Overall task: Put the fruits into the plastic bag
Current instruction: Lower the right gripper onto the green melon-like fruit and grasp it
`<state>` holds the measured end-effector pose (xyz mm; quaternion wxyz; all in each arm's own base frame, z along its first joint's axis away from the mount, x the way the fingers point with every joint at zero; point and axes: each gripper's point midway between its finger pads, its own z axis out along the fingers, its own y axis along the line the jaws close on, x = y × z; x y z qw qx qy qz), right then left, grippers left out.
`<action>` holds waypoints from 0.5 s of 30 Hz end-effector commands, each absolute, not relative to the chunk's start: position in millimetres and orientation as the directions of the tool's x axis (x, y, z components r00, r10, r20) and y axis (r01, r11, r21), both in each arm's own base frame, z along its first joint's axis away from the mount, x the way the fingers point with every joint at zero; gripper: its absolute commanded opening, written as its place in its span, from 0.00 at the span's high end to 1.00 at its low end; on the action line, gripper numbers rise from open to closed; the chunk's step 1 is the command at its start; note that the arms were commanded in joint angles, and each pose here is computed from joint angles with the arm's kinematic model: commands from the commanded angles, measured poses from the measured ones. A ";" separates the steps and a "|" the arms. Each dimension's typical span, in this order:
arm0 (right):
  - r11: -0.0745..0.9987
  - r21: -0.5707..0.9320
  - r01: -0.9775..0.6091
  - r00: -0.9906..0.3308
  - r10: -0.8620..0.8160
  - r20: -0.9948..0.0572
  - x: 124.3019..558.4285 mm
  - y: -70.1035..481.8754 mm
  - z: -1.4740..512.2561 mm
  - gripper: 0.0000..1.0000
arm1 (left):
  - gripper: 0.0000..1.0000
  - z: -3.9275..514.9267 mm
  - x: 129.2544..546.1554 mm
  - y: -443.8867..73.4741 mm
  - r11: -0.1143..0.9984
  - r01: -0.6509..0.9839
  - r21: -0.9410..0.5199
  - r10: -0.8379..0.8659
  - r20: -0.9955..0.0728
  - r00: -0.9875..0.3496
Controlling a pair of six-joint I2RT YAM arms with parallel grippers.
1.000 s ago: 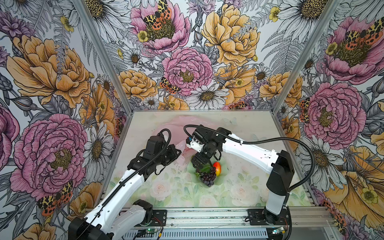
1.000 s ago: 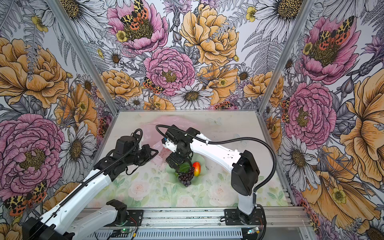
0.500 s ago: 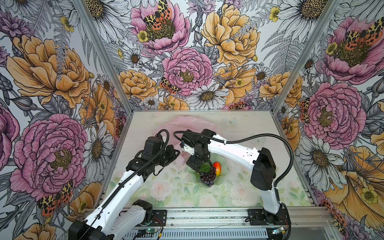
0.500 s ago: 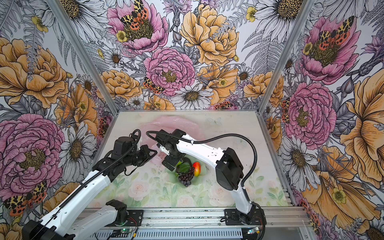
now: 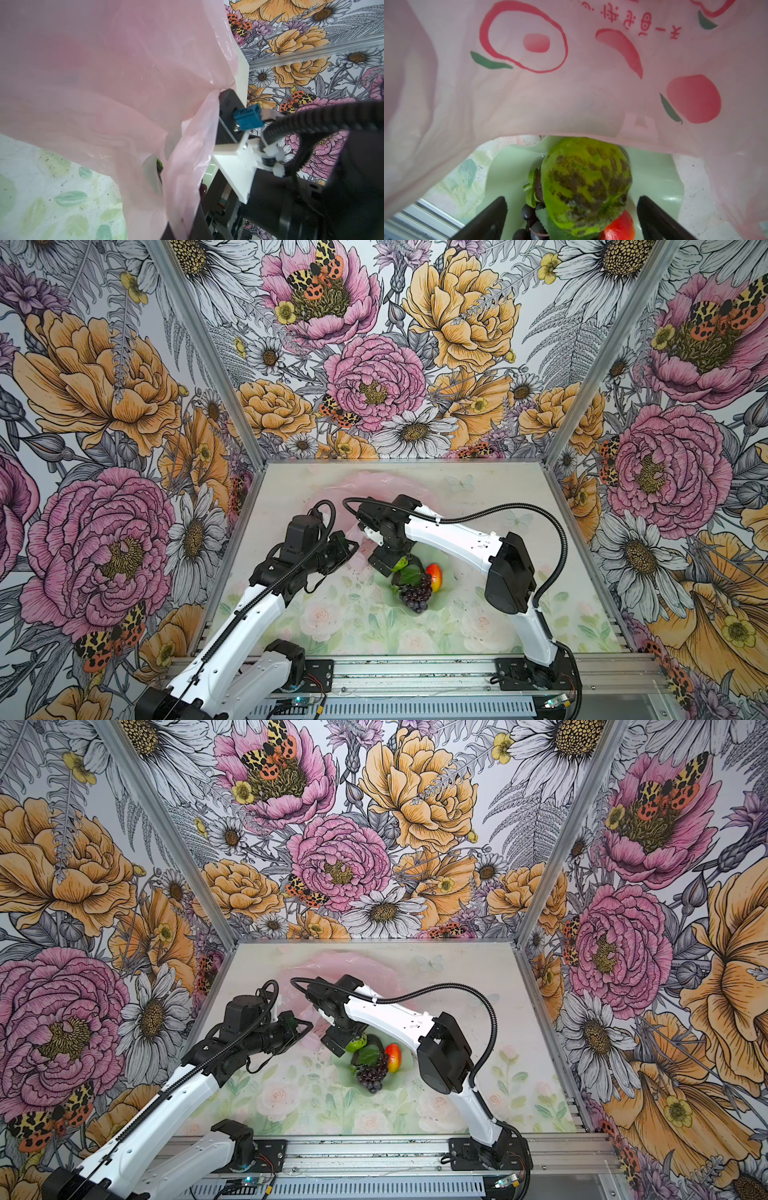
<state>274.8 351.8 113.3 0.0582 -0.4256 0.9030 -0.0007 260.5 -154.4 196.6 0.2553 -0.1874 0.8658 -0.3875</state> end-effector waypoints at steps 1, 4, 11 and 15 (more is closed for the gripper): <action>0.672 -0.032 -0.740 -0.666 -0.739 -0.101 280.7 353.7 109.7 0.01 | 1.00 196.0 255.4 -151.7 0.631 -0.111 -0.768 -0.511 -0.305 -0.803; 0.682 -0.024 -0.731 -0.678 -0.730 -0.085 281.2 352.1 103.4 0.01 | 1.00 194.4 254.2 -150.9 0.630 -0.114 -0.768 -0.514 -0.302 -0.803; 0.694 -0.006 -0.720 -0.693 -0.719 -0.059 279.2 350.0 94.6 0.05 | 1.00 193.1 254.5 -151.3 0.631 -0.117 -0.767 -0.512 -0.298 -0.806; 0.698 0.002 -0.716 -0.697 -0.715 -0.048 277.6 349.0 90.6 0.07 | 1.00 192.3 255.0 -151.8 0.632 -0.117 -0.766 -0.509 -0.297 -0.808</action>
